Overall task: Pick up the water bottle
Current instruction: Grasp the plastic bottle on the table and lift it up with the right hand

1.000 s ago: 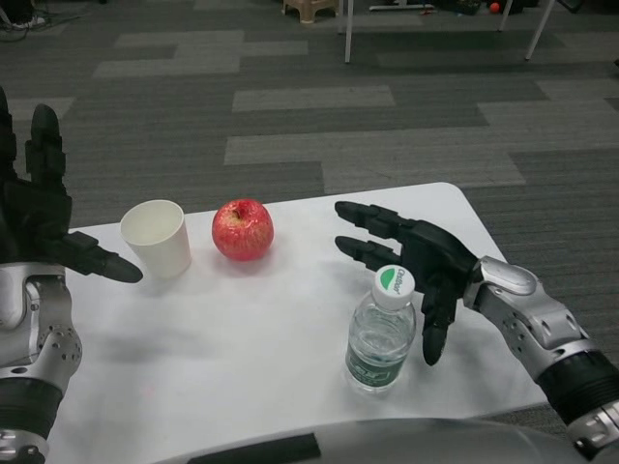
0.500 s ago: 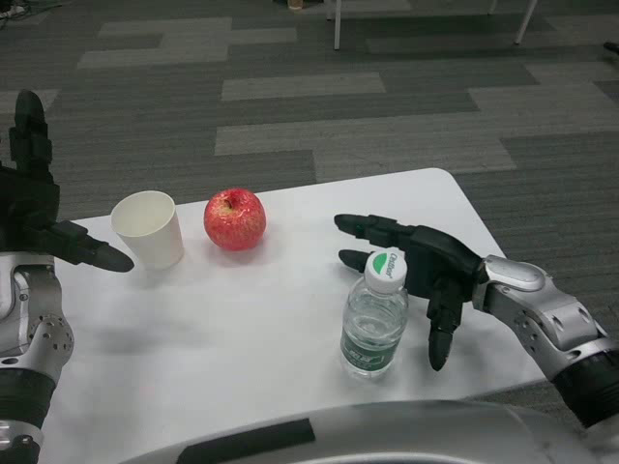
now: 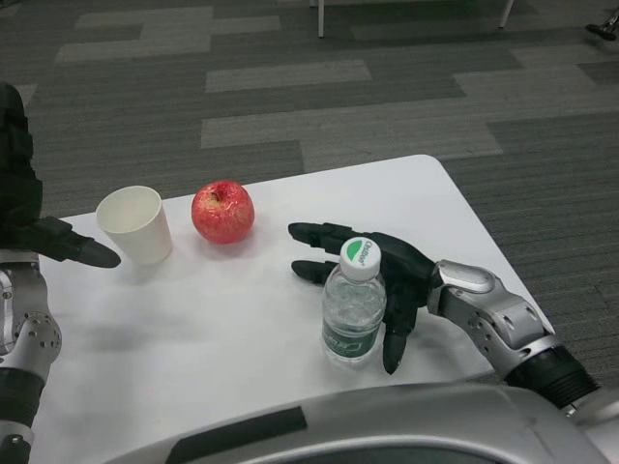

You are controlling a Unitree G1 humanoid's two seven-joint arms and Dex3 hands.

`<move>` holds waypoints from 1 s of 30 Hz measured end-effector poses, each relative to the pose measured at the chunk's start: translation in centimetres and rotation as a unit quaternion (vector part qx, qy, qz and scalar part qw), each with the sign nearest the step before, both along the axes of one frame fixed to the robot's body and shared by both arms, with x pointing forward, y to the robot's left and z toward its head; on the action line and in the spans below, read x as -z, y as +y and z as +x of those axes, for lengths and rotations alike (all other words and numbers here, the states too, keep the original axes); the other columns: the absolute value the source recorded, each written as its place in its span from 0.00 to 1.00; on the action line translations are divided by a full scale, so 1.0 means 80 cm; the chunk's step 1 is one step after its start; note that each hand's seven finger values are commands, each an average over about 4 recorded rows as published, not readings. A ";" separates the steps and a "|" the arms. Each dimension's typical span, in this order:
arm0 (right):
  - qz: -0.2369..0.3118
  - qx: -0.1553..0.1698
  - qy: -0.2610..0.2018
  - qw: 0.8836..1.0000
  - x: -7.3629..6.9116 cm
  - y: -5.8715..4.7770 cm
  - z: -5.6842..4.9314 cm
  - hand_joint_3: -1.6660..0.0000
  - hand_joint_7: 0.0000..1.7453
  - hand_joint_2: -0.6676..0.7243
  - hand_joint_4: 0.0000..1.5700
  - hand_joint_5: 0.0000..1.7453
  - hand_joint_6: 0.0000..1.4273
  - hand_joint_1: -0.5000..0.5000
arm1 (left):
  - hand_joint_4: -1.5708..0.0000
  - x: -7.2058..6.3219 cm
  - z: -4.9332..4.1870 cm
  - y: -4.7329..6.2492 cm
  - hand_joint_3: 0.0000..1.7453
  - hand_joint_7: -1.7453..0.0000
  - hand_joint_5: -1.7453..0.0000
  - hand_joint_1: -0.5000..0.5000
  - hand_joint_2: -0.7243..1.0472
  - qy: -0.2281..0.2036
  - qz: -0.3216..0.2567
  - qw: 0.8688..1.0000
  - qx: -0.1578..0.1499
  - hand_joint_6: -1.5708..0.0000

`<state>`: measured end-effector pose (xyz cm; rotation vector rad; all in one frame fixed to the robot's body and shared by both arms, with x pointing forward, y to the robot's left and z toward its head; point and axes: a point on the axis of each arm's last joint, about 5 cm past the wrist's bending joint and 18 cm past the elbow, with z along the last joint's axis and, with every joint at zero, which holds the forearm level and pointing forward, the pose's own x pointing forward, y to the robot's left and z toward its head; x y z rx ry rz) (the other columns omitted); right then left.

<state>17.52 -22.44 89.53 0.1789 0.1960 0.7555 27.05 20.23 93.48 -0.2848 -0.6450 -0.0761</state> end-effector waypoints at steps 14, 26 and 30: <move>0.004 -0.019 0.006 1.000 0.000 0.004 0.000 0.94 0.05 0.52 0.00 0.07 0.00 0.08 | 1.00 0.000 0.000 0.000 0.05 1.00 0.94 0.00 0.00 -0.001 0.000 1.000 0.000 1.00; 0.004 -0.020 0.007 1.000 0.000 0.004 0.000 0.43 0.49 0.31 0.09 0.62 0.00 0.04 | 1.00 -0.001 0.000 0.000 0.05 1.00 0.94 0.00 0.00 -0.003 0.000 1.000 0.001 1.00; 0.004 -0.021 0.007 1.000 0.001 0.005 0.000 0.36 0.55 0.27 0.10 0.69 0.03 0.04 | 1.00 -0.004 0.000 0.001 0.05 1.00 0.94 0.00 0.00 -0.009 -0.002 1.000 -0.002 1.00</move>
